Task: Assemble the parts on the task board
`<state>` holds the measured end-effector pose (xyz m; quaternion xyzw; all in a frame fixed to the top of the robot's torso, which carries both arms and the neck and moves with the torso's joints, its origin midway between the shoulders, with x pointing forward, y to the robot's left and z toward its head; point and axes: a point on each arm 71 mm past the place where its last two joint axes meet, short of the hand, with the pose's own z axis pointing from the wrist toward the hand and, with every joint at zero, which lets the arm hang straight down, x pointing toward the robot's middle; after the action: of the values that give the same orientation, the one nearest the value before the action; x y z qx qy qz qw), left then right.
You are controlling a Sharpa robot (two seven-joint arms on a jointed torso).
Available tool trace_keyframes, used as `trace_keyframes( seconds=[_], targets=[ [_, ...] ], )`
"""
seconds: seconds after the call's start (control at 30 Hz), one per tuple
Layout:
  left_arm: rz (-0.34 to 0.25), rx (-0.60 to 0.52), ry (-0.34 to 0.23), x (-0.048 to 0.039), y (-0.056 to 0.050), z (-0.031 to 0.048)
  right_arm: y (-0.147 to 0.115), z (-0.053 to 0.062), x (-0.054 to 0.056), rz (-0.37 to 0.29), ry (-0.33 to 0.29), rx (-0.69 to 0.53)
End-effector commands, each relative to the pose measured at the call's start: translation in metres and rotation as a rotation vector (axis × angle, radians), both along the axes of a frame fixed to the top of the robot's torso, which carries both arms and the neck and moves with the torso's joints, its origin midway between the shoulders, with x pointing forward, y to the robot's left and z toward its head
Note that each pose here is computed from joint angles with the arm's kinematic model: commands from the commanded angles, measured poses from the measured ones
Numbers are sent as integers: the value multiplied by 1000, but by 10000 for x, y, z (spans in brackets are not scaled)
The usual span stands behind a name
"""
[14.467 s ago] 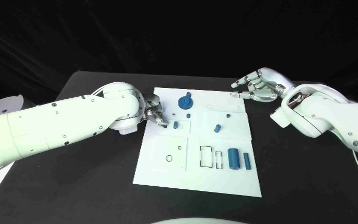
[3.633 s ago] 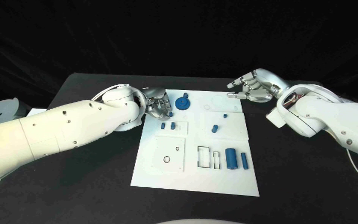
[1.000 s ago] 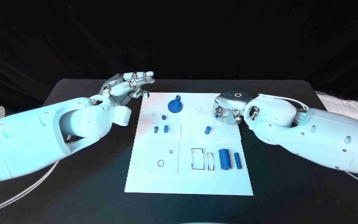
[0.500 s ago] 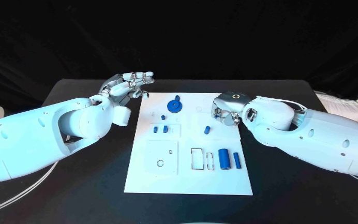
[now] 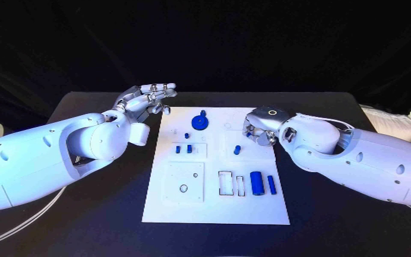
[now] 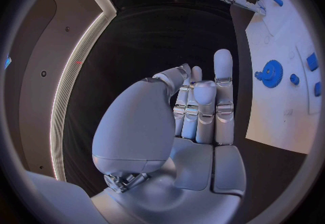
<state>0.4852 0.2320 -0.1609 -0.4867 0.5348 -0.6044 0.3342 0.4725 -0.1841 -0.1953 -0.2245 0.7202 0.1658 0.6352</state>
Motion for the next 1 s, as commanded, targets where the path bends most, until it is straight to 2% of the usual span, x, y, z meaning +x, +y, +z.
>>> trace_keyframes(
  seconds=[0.03,0.3,0.63,0.83,1.0],
  targets=[
    [-19,-4,-5,-5,-27,8,-23,36,-13,-10,-10,1],
    [-17,-1,-2,-2,-9,4,-33,132,-91,1,-20,25],
    [-16,-1,0,0,-1,1,87,282,-223,48,-52,87],
    [-20,-2,1,-1,-4,-3,332,371,-370,121,-51,148],
    [-27,-5,2,-5,-23,-3,575,373,-485,186,-24,182]
  ],
)
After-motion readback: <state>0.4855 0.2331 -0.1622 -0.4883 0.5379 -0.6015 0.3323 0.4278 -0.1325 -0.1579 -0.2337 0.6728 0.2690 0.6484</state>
